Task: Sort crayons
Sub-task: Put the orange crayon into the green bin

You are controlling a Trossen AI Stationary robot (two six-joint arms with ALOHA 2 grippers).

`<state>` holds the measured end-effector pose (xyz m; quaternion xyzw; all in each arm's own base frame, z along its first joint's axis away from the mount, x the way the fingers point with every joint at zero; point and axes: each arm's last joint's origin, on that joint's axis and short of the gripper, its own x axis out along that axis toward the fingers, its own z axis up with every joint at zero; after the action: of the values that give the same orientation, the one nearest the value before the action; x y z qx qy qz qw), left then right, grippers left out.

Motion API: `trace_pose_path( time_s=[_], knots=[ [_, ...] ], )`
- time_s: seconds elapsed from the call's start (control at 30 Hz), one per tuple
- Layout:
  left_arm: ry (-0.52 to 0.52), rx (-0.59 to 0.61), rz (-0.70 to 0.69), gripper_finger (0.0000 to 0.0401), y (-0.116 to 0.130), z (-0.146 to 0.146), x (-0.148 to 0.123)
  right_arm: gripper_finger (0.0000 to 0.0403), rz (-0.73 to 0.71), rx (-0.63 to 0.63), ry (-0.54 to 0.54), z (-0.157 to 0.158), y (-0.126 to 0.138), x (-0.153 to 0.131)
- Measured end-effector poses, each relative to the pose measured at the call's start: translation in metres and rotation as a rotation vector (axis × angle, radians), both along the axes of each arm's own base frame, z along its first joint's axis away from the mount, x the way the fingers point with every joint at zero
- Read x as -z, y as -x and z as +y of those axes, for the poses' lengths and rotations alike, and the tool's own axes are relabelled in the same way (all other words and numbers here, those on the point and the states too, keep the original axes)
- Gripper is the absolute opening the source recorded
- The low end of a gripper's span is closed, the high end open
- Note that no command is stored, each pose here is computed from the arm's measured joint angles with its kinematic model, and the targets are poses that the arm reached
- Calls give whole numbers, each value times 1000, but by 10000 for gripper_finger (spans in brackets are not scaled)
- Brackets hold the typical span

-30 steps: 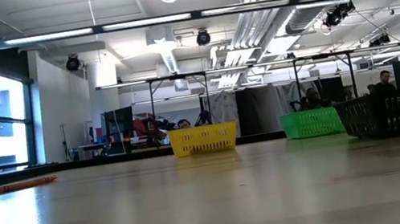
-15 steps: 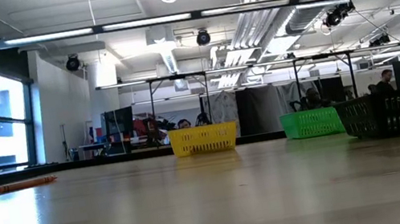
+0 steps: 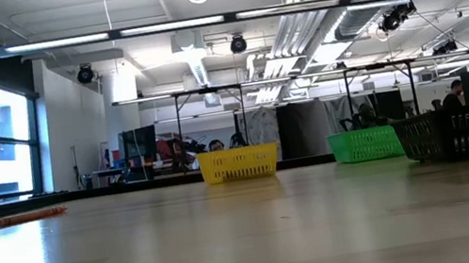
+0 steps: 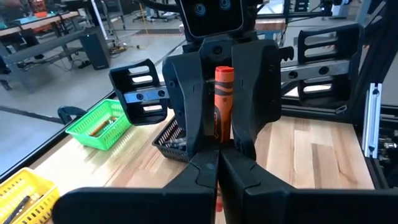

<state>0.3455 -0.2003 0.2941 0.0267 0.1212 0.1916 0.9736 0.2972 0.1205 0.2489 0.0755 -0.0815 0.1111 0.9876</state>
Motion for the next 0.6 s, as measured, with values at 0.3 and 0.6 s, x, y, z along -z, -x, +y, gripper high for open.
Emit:
trace_pose_path(
  time_s=[0.3, 0.6],
  knots=[
    [-40, -1, 53, 23, 5, -4, 6, 28, 86, 118, 9, -6, 3, -3],
    [13, 37, 121, 53, 9, -6, 15, 3, 348, 558, 21, -52, 34, -18]
  ],
)
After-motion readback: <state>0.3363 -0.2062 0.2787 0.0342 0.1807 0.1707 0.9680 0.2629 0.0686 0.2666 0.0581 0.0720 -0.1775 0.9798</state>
